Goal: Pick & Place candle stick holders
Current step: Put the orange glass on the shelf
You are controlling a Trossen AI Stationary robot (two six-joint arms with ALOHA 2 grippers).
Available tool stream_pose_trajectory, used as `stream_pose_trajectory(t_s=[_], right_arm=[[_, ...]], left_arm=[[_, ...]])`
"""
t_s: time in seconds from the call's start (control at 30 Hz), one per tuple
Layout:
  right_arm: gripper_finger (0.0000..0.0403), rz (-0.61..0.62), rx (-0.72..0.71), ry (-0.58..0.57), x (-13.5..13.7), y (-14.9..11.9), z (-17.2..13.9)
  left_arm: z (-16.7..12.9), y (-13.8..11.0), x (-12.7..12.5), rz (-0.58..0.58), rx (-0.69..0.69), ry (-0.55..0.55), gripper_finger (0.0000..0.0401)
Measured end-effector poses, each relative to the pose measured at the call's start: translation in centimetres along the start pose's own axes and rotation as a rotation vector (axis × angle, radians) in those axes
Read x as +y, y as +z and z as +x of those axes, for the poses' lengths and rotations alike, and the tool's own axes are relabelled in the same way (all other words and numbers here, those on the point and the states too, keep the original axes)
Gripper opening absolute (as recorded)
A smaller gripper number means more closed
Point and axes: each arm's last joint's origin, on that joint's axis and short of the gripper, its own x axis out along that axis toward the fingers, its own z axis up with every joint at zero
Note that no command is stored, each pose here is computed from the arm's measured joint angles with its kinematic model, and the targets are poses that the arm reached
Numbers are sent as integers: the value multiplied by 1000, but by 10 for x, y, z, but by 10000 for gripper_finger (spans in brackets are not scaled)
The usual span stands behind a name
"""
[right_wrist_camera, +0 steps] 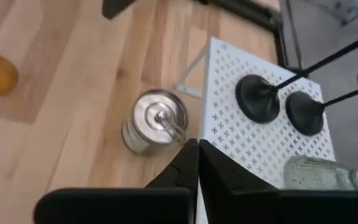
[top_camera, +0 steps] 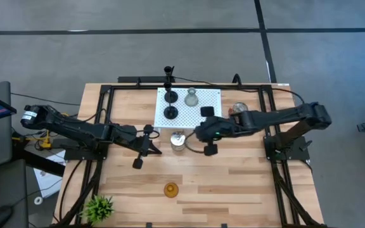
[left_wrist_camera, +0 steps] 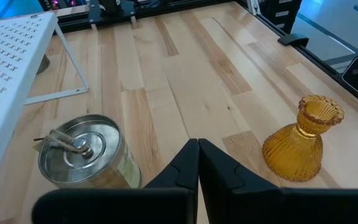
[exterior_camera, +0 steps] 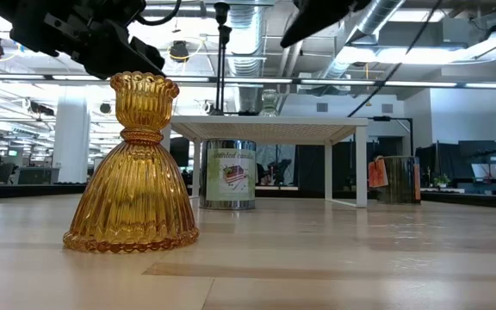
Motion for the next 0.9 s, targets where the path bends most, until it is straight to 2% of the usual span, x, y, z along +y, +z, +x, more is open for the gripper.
stream_pose_trajectory(t_s=[0.13,0.3,0.47,0.53,0.73,0.9], right_arm=[[2,62,-134,42,10,-23,-2],[1,126,-151,52,20,-49,-8],[1,155,-192,44,20,-59,-17],[1,163,-212,38,18,-59,-21],[1,152,-218,-25,13,-59,-27],[0,145,-195,-42,14,-61,-26]], left_arm=[[1,0,-3,-16,-6,-65,10],[13,-8,-21,-88,55,-199,4],[39,-28,-45,-167,190,-291,4],[50,-35,-52,-191,205,-316,4],[77,-42,-69,-245,89,-504,6],[92,-45,-72,-284,-11,-512,4]])
